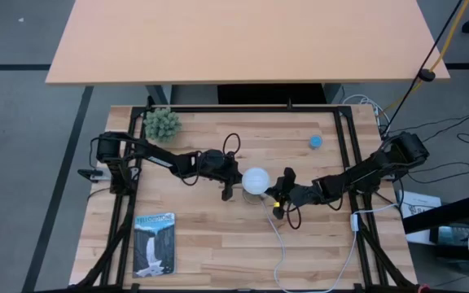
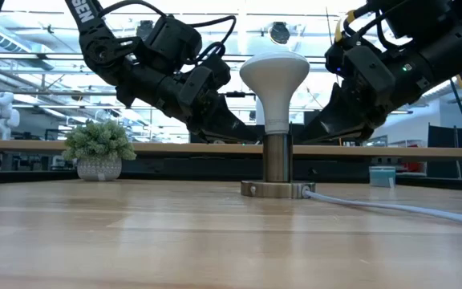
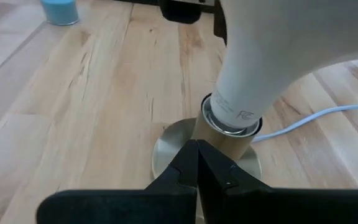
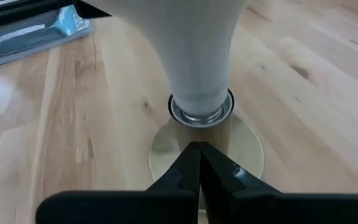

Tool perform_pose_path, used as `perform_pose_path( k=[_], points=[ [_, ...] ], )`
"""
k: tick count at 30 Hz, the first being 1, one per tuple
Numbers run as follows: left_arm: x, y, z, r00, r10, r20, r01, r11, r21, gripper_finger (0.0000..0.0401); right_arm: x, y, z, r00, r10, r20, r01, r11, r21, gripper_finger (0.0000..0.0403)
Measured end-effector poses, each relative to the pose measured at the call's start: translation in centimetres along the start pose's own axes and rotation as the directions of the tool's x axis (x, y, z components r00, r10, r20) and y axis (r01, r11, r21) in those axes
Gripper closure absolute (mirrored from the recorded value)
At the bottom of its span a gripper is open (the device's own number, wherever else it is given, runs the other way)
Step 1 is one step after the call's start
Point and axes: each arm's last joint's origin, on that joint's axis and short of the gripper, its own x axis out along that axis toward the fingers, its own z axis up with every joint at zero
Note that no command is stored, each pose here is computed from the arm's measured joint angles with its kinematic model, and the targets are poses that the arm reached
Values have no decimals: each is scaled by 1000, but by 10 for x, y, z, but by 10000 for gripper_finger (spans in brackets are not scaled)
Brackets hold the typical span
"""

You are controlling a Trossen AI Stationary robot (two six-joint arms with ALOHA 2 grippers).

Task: Screw lightbulb
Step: Remove the white lightbulb from the lamp

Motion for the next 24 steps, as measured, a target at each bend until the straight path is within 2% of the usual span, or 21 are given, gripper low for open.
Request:
perform_pose_path(
  k=[3, 10, 18, 24],
  points=[
    [0, 0, 0, 1000, -4, 1, 4, 1000, -8, 401, -4, -2, 1, 999, 5, -33, -5, 1000, 4, 403],
    [0, 0, 0, 1000, -7, 5, 8, 992, -127, 387, -17, -5, 8, 999, 0, -54, 2, 1000, 22, 403],
    [1, -7, -1, 1000, -15, -5, 14, 992, -126, 325, -22, -6, 12, 999, 1, -50, -1, 1000, 6, 403],
    [2, -10, -1, 996, 87, -1, -87, 989, -118, 255, -22, -6, 12, 999, 0, -52, 1, 1000, 10, 403]
  ],
)
